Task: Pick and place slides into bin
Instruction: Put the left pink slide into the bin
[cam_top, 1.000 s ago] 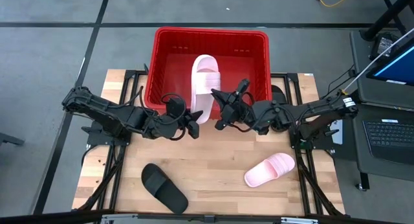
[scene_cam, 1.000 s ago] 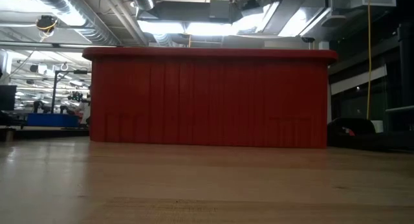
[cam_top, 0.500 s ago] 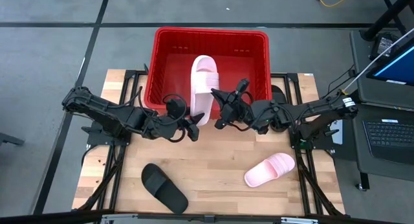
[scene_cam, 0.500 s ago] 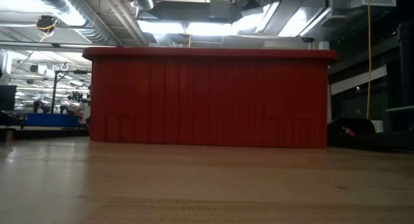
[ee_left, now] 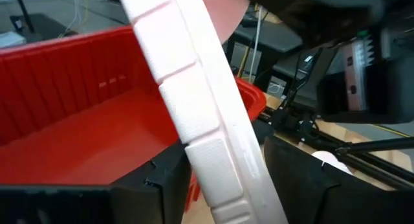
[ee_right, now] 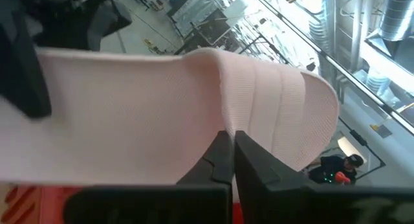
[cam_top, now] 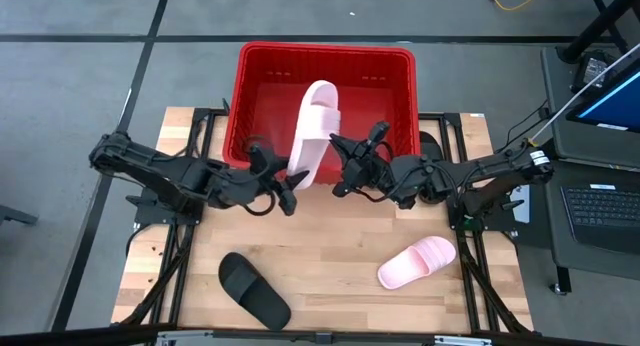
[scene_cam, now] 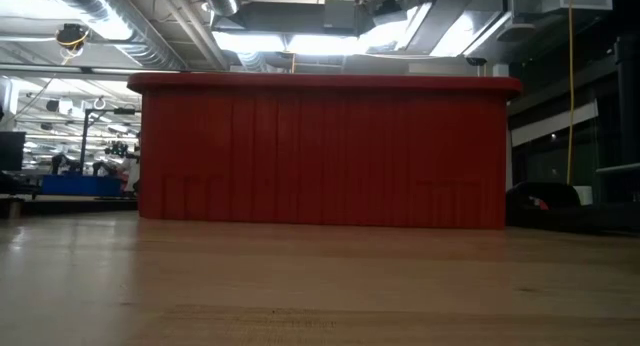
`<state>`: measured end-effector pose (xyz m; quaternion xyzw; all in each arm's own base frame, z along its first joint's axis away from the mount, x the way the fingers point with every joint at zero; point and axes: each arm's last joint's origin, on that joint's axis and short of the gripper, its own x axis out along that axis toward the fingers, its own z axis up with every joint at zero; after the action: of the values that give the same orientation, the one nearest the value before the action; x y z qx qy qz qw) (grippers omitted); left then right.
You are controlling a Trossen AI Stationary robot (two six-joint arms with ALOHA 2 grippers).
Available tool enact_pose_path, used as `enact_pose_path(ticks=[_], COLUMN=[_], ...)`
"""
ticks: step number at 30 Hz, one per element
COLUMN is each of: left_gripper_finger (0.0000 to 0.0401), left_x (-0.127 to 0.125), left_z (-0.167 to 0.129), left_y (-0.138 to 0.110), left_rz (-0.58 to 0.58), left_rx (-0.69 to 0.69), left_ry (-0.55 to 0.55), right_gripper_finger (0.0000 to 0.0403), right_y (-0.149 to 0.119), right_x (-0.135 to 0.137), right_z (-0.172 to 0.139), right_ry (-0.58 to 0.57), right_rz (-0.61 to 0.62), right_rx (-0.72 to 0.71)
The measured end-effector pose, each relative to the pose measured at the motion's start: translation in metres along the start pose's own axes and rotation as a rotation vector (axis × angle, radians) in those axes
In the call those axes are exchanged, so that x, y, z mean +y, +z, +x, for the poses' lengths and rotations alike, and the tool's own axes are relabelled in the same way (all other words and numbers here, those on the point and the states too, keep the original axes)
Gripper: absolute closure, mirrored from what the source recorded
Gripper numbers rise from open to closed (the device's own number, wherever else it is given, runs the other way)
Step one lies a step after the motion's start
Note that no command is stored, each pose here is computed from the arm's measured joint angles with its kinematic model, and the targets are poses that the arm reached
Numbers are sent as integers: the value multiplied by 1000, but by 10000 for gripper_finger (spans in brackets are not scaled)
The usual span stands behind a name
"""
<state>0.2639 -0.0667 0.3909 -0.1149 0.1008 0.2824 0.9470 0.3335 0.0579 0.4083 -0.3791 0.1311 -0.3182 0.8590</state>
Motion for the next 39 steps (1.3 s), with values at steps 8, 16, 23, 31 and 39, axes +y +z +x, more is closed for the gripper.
enact_pose_path(ticks=[8,16,23,31,39], left_gripper_finger=[216,214,212,212,219], left_x=[9,6,5,10,14], left_z=[-27,-38,-44,-61,-59], left_y=[7,6,8,12,13], left_rz=[26,35,24,51,218], left_rx=[13,22,39,27,-40], left_ry=[-59,-120,-186,-241,-85], right_gripper_finger=[397,397,397,397,397], right_y=[1,2,-4,-14,-20], right_x=[-1,-4,-8,-13,-17], right_z=[0,0,8,16,23], right_ry=[-13,-42,-69,-125,-130], right_rz=[18,43,17,-25,-75], right_rx=[-4,-1,46,139,169])
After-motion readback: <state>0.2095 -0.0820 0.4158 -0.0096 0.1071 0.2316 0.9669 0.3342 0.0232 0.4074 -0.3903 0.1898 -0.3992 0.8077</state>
